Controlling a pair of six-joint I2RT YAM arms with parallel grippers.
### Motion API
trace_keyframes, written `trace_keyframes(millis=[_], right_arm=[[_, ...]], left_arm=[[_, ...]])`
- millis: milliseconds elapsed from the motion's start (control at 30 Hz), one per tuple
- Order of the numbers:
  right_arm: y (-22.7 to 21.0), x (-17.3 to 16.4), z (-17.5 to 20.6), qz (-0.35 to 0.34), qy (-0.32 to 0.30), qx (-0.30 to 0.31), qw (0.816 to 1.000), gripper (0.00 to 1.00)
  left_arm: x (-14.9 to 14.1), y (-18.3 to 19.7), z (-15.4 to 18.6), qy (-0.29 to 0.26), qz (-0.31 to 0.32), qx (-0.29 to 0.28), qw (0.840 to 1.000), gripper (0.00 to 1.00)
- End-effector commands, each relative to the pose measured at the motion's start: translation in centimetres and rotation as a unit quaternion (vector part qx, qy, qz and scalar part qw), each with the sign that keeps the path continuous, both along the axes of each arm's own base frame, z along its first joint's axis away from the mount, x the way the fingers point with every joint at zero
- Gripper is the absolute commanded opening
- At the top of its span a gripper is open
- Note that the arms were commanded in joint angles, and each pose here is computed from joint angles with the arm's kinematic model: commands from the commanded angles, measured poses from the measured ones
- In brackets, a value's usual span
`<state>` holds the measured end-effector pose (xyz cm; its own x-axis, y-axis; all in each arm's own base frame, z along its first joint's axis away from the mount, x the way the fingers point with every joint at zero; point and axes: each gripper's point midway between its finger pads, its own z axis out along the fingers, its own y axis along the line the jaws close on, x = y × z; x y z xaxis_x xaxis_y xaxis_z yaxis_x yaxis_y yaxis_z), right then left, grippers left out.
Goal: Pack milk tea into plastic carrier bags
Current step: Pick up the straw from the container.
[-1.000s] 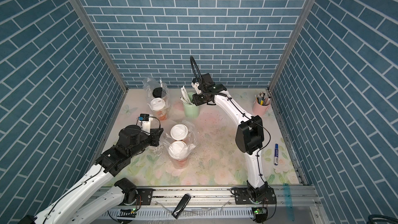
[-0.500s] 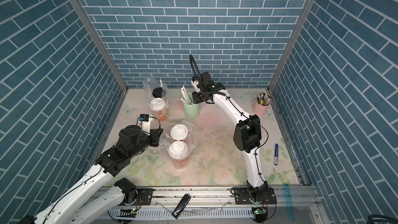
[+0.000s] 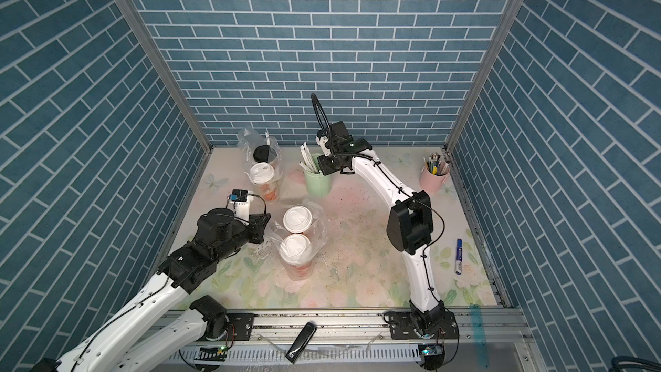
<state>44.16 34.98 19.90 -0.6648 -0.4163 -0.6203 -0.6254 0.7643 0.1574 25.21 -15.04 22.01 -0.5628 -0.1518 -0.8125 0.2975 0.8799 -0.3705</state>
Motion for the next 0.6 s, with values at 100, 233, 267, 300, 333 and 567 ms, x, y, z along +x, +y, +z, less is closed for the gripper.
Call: trace_keyframes(millis=[100,233,267,300,333,567], right_arm=[[-0.5,-0.3,-1.2,-0.006,0.005,-0.031,1.000,0.00],[-1.1,0.0,0.9,-0.014,-0.021,-0.038,0.999,0.00],[-1.4,0.1,1.6,-0.017,-0.028,-0.041,0.999,0.00],[-1.6,0.1,2.6,-0.019,-0.035,-0.042,0.998,0.00],[-1.8,0.0,3.6,-0.021,-0.041,-0.044,0.998,0.00],[-3.8,-2.0,10.4,-0.024,-0.075,-0.048,0.996,0.00]], left_arm=[[-0.2,0.5,-0.4,0.004,0.007,0.006,1.000,0.00],[-0.2,0.5,-0.3,0.000,0.006,0.004,1.000,0.00],[-0.2,0.5,-0.2,-0.001,0.006,0.005,1.000,0.00],[-0.2,0.5,-0.2,-0.002,0.007,0.005,1.000,0.00],[-0.2,0.5,-0.2,-0.003,0.007,0.005,1.000,0.00],[-0.2,0.2,0.2,-0.014,-0.004,0.004,1.000,0.00]])
